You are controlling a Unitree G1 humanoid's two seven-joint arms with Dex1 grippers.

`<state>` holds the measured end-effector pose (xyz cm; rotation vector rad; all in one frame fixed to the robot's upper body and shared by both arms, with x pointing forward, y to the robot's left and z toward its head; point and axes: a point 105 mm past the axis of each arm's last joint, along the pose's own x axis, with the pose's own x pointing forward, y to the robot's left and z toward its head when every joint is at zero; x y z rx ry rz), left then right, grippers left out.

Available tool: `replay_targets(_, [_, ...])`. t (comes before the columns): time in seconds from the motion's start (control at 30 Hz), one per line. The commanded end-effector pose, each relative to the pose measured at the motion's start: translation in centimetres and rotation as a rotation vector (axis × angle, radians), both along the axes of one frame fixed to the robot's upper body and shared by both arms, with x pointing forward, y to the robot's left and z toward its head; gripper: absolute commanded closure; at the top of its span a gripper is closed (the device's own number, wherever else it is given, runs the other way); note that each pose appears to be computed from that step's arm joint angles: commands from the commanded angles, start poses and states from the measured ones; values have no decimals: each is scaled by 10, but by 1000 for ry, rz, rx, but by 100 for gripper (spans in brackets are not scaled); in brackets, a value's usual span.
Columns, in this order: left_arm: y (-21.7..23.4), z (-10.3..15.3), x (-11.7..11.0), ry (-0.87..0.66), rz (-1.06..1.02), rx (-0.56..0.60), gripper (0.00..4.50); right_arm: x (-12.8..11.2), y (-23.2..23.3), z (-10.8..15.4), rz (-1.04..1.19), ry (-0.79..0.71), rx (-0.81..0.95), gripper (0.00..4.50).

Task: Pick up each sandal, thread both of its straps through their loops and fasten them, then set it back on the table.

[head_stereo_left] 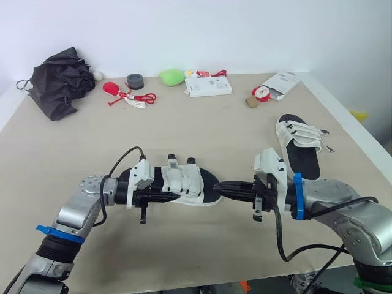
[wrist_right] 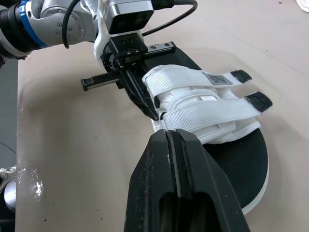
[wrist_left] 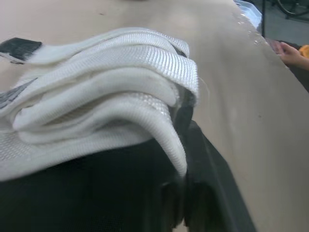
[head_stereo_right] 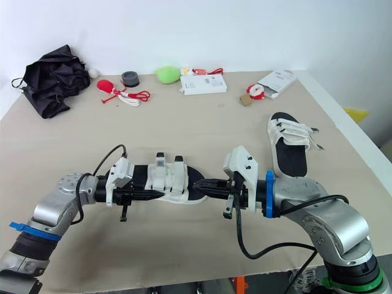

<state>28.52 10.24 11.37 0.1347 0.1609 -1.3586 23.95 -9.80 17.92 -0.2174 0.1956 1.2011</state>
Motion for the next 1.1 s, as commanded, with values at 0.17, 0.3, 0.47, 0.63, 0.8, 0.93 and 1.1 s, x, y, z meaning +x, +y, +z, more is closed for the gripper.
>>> replay_targets(0.17, [14,40,62,105,455,-251,446,9,4,17,-26,-114,24,450])
replay_targets(0.3, [76,35,117,122,1007,-219,446,28,8,25,-77,-153,50,450])
replay_targets(0.47, [106,39,132,67,1218,-187,446,29,14,24,-47,-157,49,450])
replay_targets(0.63, [118,37,136,41,1325,-168,446,28,18,27,-10,-181,61,450])
replay_targets(0.8, [117,32,141,62,1363,-193,446,33,21,38,-15,-229,92,450])
replay_targets(0.93, [116,36,138,68,1357,-242,312,30,23,37,7,-234,89,450])
replay_targets(1.1, [124,34,128,66,1413,-234,88,31,21,32,5,-220,84,450])
